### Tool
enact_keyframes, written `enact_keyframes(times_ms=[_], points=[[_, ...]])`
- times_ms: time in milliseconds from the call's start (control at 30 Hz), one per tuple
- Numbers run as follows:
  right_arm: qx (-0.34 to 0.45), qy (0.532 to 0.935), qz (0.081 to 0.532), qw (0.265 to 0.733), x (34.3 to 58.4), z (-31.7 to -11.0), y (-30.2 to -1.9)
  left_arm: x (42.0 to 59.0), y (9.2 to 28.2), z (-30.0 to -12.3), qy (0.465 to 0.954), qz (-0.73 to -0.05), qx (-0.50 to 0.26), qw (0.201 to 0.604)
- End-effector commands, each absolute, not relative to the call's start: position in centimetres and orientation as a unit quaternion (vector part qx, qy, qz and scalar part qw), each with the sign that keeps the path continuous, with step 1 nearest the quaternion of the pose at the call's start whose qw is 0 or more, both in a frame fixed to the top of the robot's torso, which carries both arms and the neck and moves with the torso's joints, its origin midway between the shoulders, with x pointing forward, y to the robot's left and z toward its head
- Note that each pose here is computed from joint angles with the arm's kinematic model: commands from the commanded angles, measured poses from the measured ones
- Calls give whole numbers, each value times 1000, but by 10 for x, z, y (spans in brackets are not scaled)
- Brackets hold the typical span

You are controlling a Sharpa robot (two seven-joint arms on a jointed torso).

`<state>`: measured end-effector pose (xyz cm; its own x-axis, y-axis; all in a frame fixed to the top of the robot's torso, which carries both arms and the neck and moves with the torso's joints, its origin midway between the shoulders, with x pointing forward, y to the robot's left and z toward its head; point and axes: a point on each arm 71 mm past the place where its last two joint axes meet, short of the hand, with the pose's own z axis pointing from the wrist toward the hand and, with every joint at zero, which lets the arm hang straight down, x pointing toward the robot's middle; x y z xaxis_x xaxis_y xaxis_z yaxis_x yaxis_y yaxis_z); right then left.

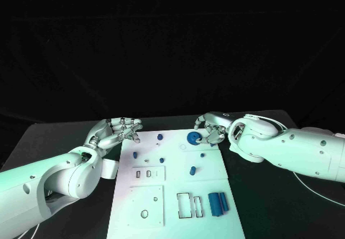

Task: Assemble the parts on the task board

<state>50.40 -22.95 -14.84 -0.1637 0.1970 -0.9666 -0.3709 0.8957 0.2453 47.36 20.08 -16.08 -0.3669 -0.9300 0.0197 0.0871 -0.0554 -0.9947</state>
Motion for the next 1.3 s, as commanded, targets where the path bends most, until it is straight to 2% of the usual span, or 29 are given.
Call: enact_keyframes(times_ms=[33, 1300], points=[[-65, 727, 212, 650, 505, -150, -228, 473, 199, -159, 547, -627, -379, 406], [-77, 740, 191, 640, 511, -169, -221, 473, 202, -159, 547, -623, -381, 408]])
